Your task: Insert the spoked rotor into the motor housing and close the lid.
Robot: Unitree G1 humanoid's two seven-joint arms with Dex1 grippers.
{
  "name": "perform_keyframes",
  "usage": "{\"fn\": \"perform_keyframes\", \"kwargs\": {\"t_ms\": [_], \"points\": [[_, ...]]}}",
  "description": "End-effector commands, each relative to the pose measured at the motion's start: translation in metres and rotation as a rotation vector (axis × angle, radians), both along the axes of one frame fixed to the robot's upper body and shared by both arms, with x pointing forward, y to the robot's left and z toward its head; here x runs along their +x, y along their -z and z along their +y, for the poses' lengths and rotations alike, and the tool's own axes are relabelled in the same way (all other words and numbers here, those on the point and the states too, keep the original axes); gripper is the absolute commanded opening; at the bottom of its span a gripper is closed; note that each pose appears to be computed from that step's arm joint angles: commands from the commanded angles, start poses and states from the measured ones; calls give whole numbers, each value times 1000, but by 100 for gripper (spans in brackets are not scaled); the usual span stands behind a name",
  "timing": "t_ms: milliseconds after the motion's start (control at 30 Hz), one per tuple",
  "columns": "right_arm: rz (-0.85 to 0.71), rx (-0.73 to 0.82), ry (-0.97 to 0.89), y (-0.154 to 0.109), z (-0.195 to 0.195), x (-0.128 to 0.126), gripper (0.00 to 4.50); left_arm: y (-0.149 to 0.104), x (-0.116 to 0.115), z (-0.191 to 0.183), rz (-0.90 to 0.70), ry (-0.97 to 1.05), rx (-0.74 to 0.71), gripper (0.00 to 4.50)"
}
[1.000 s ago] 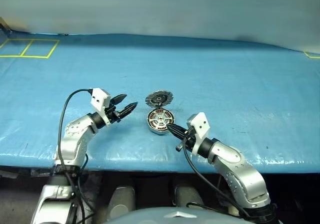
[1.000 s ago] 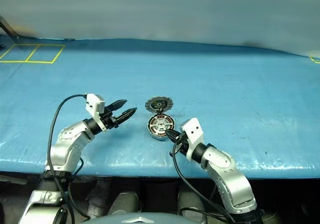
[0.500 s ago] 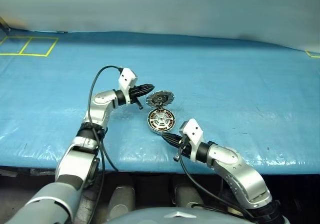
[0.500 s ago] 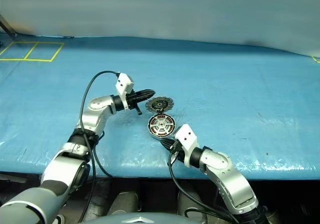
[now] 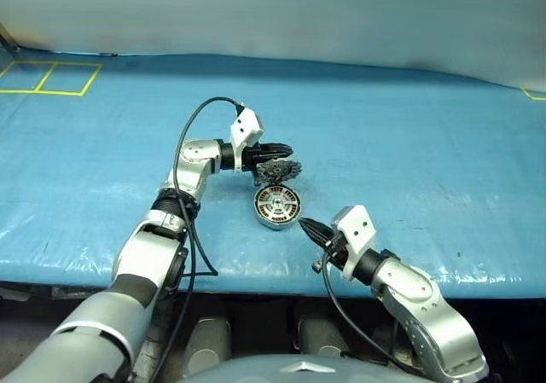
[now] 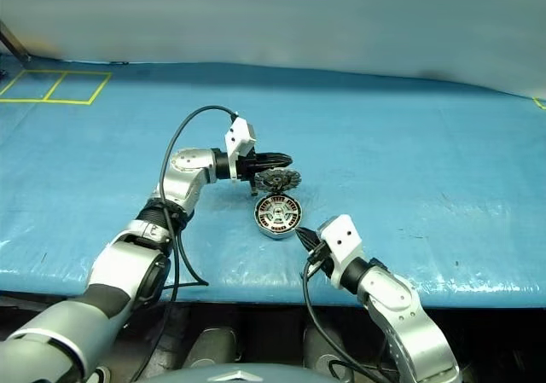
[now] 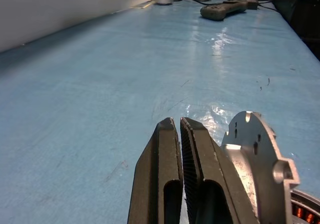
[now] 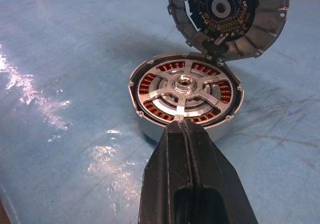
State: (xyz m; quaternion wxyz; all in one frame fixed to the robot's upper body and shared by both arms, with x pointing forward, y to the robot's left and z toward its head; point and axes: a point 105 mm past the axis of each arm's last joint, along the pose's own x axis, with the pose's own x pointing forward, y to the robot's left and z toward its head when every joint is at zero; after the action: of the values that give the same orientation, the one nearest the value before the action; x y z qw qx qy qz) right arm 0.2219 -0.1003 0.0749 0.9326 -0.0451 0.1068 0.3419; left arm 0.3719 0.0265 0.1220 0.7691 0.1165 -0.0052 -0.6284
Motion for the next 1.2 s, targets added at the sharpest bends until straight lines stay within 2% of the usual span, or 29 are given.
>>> {"fn": "perform_keyframes", "kwargs": {"t_ms": [33,333,467,633,800,900,1033,1200], "points": [[-53,11,47,-12,-5,-2,0,2,-22,-18,-51,135,20,21],[-61,6,66,-18,-11,-9,0,24,-40,-28,-71,234,131,21],[-71,-14,96,-19,-18,-7,0,31,-40,-25,-77,227,170,21],[-73,-17,88,-18,-14,-4,0,51,-40,-15,-160,245,335,21],[-79,-24,69,-17,-10,0,0,57,-44,-11,-169,258,363,21],[-96,-32,60,-21,-9,5,0,36,-43,-17,-229,203,221,21],[-92,18,66,-29,-9,11,0,-13,-48,-16,-188,156,-40,21],[-128,-4,53,-35,-8,20,0,-37,-64,1,-176,130,-138,21]]}}
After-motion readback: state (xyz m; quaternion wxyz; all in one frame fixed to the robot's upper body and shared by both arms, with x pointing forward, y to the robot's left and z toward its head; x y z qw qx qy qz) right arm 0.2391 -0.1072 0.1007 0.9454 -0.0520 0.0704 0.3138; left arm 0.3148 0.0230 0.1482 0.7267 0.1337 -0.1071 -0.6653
